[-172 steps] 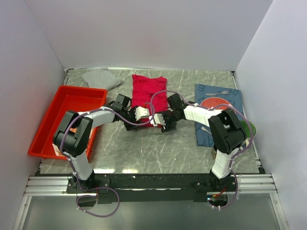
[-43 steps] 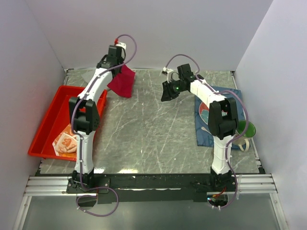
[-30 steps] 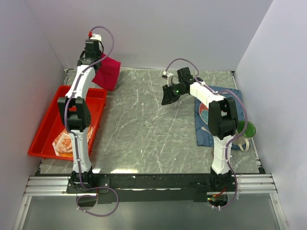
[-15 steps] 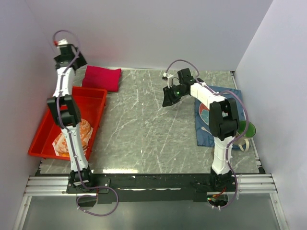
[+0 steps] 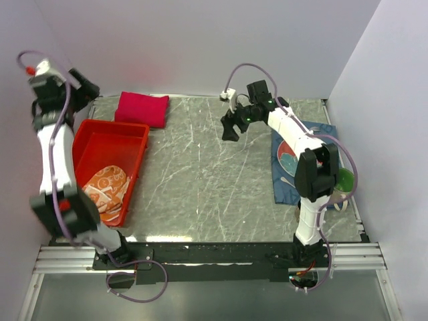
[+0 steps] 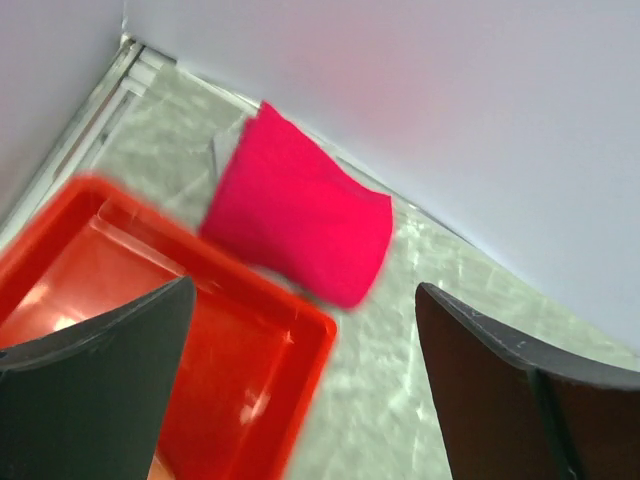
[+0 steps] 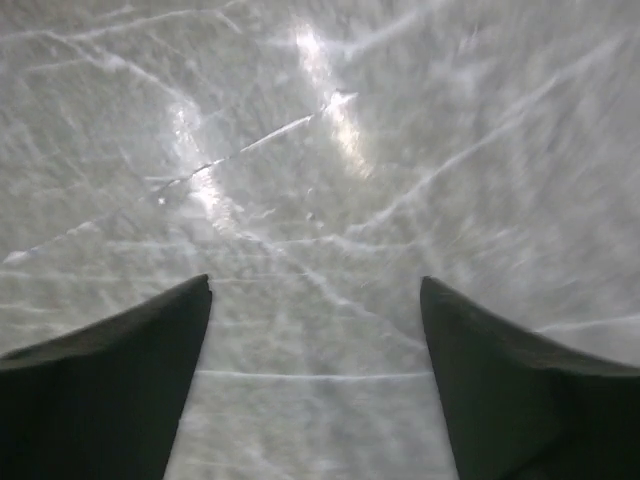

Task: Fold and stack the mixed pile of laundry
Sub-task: Pick up the T-shirt and place it in the bin.

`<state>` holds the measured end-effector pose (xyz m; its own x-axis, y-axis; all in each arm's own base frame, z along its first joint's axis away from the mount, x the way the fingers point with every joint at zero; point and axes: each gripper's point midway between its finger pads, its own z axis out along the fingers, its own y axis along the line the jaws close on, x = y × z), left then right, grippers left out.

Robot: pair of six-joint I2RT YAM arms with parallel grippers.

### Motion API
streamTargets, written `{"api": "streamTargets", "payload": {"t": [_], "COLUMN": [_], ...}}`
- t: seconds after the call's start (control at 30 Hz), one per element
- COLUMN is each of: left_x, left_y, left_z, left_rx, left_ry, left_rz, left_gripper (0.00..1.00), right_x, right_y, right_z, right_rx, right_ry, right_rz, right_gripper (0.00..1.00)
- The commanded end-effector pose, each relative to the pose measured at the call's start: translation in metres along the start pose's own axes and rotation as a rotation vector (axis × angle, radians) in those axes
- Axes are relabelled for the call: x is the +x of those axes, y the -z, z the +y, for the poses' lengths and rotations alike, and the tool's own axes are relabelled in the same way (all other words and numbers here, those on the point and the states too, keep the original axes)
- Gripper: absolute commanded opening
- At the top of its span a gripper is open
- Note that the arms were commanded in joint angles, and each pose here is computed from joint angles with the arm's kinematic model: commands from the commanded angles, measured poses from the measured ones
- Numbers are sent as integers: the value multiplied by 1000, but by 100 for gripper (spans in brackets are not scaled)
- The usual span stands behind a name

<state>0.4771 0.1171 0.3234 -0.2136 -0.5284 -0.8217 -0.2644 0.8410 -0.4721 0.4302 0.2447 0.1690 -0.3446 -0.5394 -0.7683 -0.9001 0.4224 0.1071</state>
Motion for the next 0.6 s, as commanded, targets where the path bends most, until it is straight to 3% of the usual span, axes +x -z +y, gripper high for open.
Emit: {"api": "streamTargets", "payload": {"t": [0.0, 0.07, 0.1, 0.17, 0.27, 0.33, 0.37, 0.43, 0.47, 0.57], "left_x": [54, 75, 117, 168, 222, 243, 243, 267, 257, 271], "left_y": [54, 74, 79, 89, 98, 97, 94, 96, 90, 72], "left_z": [41, 58, 73, 86, 102, 109, 122, 136, 144, 145], "left_rx": [-18, -67, -122, -184, -287, -377, -470, -657, -728, -804], "left_ry": [251, 332, 374, 417, 462, 477, 456, 445, 404, 368], "left_rz": [101, 116, 217, 336, 452, 494, 468, 542, 513, 580], "left_gripper": [97, 97, 97, 97, 99, 97, 98, 99, 98, 100], "right_x": [-62, -76, -48, -52, -35, -32, -25, -22, -17, -8], "right_y": [21, 23, 7, 2, -11, -18, -18, -22, -21, -19], "right_z": [19, 34, 46, 62, 81, 92, 100, 109, 114, 121], "right_rx": [58, -43, -154, -288, -320, -330, -344, -357, -363, -363], "right_ry": [261, 231, 156, 122, 59, 73, 50, 46, 23, 13], "right_rz": [-208, -250, -151, -141, -99, -109, -99, -99, -92, -86], "right_gripper": [100, 100, 91, 82, 78, 78, 78, 78, 78, 78]}}
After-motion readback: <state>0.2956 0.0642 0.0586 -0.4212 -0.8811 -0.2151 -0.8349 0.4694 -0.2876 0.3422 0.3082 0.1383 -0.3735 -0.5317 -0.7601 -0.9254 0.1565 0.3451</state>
